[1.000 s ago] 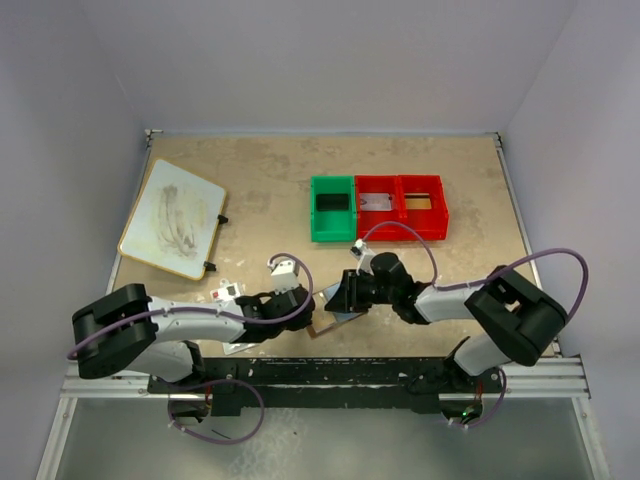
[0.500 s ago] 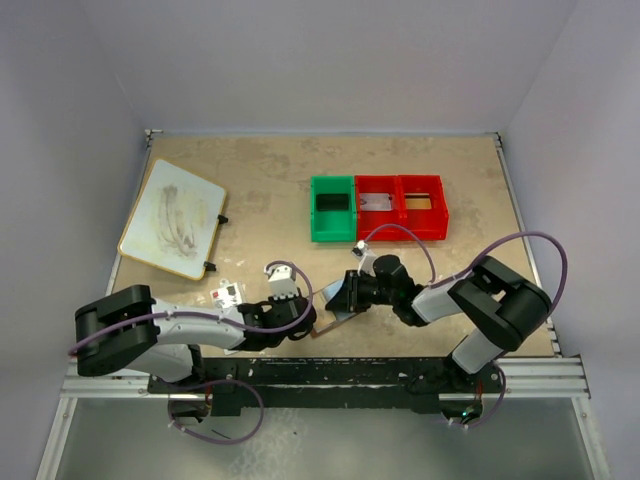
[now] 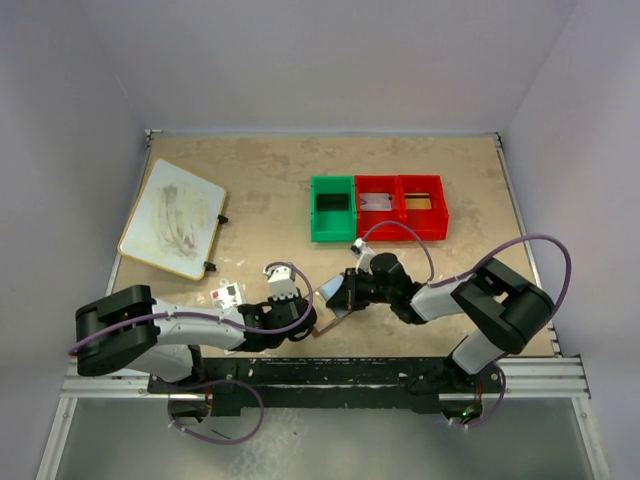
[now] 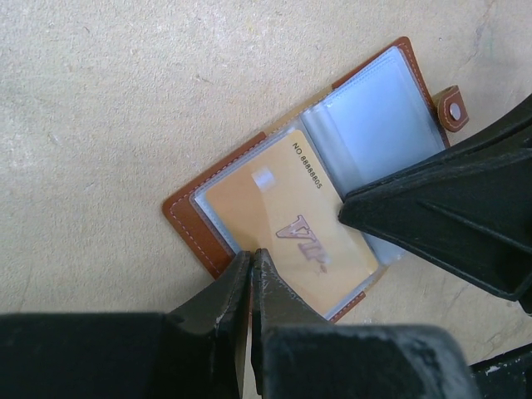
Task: Take the credit cards out of the card holder
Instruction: Remove the credit card from the card holder.
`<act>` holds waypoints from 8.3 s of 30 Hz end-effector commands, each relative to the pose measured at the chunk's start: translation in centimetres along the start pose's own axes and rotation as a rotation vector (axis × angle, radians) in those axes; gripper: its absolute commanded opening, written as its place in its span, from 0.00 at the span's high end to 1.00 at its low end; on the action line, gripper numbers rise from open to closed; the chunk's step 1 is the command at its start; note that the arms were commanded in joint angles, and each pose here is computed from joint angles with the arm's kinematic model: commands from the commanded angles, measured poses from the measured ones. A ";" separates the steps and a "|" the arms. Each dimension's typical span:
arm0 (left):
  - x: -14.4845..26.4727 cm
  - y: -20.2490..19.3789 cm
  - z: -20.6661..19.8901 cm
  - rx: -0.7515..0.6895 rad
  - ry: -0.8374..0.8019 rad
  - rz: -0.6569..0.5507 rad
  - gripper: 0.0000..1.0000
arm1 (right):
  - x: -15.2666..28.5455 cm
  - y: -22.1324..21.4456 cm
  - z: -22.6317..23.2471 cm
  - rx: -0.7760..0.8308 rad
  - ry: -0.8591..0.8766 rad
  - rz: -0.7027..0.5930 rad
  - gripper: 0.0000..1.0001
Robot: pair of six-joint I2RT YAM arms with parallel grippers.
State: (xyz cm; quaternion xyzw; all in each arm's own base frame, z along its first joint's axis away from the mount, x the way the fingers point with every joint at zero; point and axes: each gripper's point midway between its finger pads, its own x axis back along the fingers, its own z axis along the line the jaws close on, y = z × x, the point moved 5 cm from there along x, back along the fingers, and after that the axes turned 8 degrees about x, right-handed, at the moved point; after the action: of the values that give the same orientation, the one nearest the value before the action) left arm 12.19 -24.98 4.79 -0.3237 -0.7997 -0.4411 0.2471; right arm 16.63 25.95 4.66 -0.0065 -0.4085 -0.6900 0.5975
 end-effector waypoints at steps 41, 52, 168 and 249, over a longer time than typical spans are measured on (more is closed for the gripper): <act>0.4 -2.2 5.2 -0.137 0.157 0.115 1.00 | 2.3 -3.2 2.0 -0.140 0.174 0.035 0.78; 0.4 -2.2 5.2 -0.140 0.160 0.117 1.00 | 1.9 -3.2 1.0 -0.316 0.076 -0.037 0.76; 1.7 -2.5 4.5 -0.110 0.093 0.083 1.00 | 0.9 1.8 3.2 -0.033 -0.283 -0.034 1.00; 1.6 -2.5 4.2 -0.125 0.094 0.087 1.00 | 0.2 -0.2 5.6 -0.007 0.001 0.055 0.77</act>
State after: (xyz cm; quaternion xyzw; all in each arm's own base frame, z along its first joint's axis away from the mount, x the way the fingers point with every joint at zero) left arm 10.74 -23.62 4.95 -0.3155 -0.7949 -0.4620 0.2349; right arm 13.50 26.89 5.76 -0.0816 -0.4537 -0.6442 0.6103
